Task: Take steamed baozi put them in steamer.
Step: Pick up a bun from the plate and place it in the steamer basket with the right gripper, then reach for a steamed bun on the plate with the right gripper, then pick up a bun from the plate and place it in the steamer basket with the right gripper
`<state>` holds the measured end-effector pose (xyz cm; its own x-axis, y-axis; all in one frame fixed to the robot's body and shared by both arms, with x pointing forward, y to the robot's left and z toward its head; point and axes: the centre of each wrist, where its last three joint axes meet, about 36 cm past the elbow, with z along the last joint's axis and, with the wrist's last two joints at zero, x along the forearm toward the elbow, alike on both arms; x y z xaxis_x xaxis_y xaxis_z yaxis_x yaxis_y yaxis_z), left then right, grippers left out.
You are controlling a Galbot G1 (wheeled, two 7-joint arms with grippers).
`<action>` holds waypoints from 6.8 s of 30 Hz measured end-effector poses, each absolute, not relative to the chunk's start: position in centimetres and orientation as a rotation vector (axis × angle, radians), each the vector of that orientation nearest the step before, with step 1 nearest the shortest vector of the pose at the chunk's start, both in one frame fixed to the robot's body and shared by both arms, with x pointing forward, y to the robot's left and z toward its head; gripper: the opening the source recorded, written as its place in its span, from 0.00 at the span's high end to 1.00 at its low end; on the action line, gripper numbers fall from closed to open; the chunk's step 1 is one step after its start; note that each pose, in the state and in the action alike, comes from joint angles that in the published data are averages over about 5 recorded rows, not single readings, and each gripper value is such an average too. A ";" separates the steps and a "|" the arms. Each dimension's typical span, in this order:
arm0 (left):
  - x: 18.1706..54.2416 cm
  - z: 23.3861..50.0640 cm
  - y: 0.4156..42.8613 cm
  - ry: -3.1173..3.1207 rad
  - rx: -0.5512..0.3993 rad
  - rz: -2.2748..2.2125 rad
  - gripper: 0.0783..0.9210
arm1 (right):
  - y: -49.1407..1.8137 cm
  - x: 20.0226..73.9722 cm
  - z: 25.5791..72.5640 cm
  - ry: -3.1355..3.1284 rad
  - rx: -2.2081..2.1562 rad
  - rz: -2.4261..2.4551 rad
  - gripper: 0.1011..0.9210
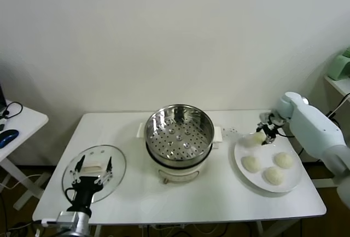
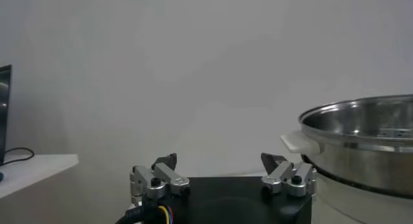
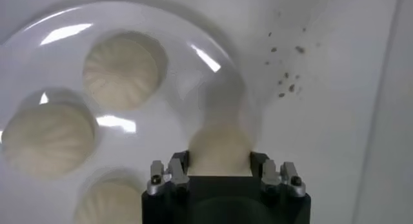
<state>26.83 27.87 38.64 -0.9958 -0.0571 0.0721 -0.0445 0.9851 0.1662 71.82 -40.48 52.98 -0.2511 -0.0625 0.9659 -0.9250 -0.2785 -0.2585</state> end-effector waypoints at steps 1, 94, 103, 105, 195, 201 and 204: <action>26.8 38.7 27.9 -3.054 0.079 -0.254 0.12 | -40.0 72.0 53.9 -1.266 1.317 1.639 0.37; 25.4 39.9 27.3 -3.060 0.062 -0.226 0.12 | -12.7 69.1 68.9 -0.432 1.768 2.428 0.12; 25.8 40.7 27.0 -3.097 0.048 -0.184 0.12 | -25.8 69.8 71.4 -1.032 1.634 1.963 0.12; 25.9 40.8 27.0 -3.104 0.044 -0.181 0.12 | -28.7 69.6 70.5 -1.130 1.592 1.860 0.12; 24.5 39.9 27.1 -3.079 0.049 -0.133 0.12 | -39.4 67.5 54.3 -1.503 1.344 1.205 0.33; 24.4 40.1 26.8 -3.084 0.039 -0.133 0.12 | -36.7 69.8 61.4 -1.594 1.361 1.204 0.33; 24.5 40.3 26.7 -3.090 0.032 -0.138 0.12 | -34.6 70.7 64.8 -1.645 1.383 1.192 0.33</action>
<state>24.54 26.66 40.31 -0.9986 -0.0228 0.0475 -0.0184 0.9958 0.0894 70.74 -34.60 64.83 -0.2128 -0.3620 0.9076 -0.9752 0.0201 -0.2206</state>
